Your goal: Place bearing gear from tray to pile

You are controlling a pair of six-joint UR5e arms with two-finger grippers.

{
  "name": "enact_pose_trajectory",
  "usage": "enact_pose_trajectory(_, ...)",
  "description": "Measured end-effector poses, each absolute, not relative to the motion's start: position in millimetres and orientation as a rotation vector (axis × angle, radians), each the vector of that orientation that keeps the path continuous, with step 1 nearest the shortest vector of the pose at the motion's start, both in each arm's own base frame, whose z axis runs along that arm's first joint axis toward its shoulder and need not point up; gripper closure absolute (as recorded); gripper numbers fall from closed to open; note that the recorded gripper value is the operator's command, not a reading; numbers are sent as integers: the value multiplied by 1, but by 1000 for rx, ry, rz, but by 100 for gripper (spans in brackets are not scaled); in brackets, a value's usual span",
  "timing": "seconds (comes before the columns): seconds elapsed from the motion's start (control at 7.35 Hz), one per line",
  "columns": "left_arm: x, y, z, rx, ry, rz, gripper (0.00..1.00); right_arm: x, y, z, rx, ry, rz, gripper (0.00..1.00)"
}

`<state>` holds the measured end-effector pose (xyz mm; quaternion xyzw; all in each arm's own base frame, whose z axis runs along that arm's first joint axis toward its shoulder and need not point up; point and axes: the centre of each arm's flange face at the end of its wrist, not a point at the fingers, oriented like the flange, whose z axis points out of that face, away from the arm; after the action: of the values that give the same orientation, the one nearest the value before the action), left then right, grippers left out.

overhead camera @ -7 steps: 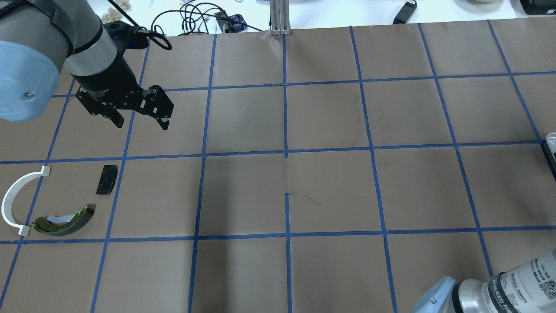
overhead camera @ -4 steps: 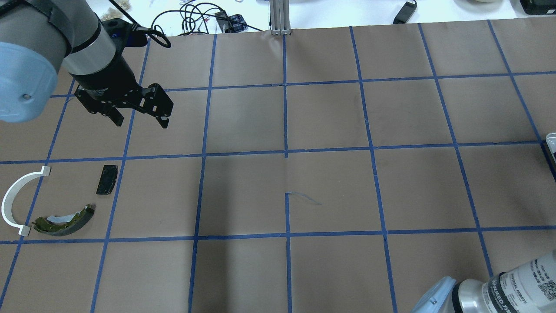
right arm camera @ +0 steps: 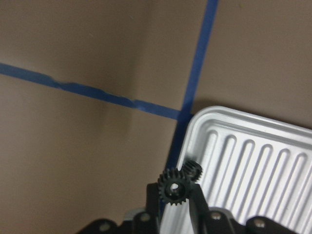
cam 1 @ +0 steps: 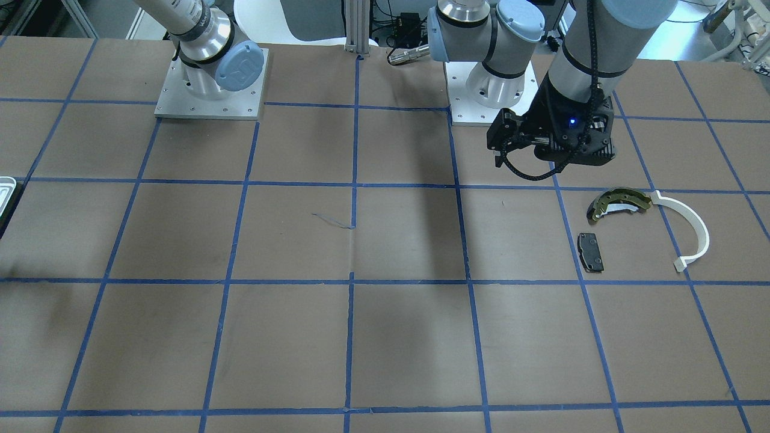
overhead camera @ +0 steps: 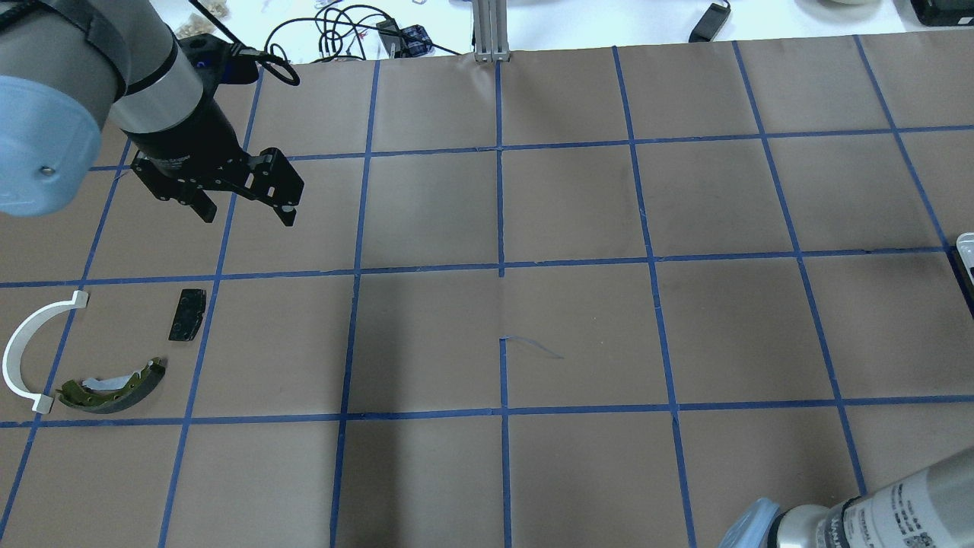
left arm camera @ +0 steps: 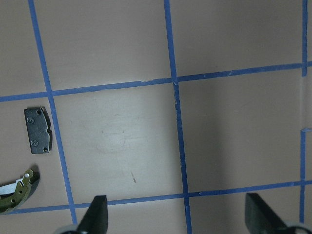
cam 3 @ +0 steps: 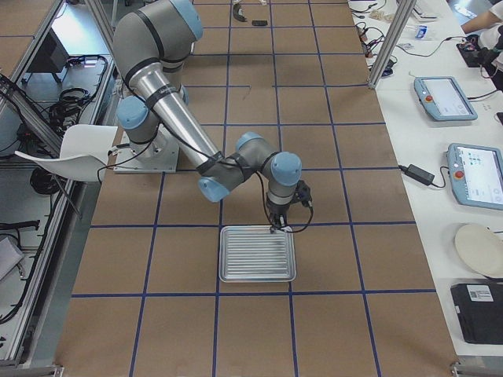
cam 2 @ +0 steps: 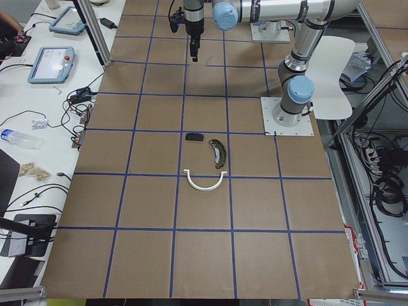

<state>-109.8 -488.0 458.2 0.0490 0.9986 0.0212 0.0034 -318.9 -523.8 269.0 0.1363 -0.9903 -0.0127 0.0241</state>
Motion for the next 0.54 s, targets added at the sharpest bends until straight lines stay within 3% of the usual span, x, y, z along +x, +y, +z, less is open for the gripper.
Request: enact_pose_trajectory(0.54, -110, -488, 458, 155, 3131, 69, 0, -47, -577, 297, 320, -3092, -26, 100)
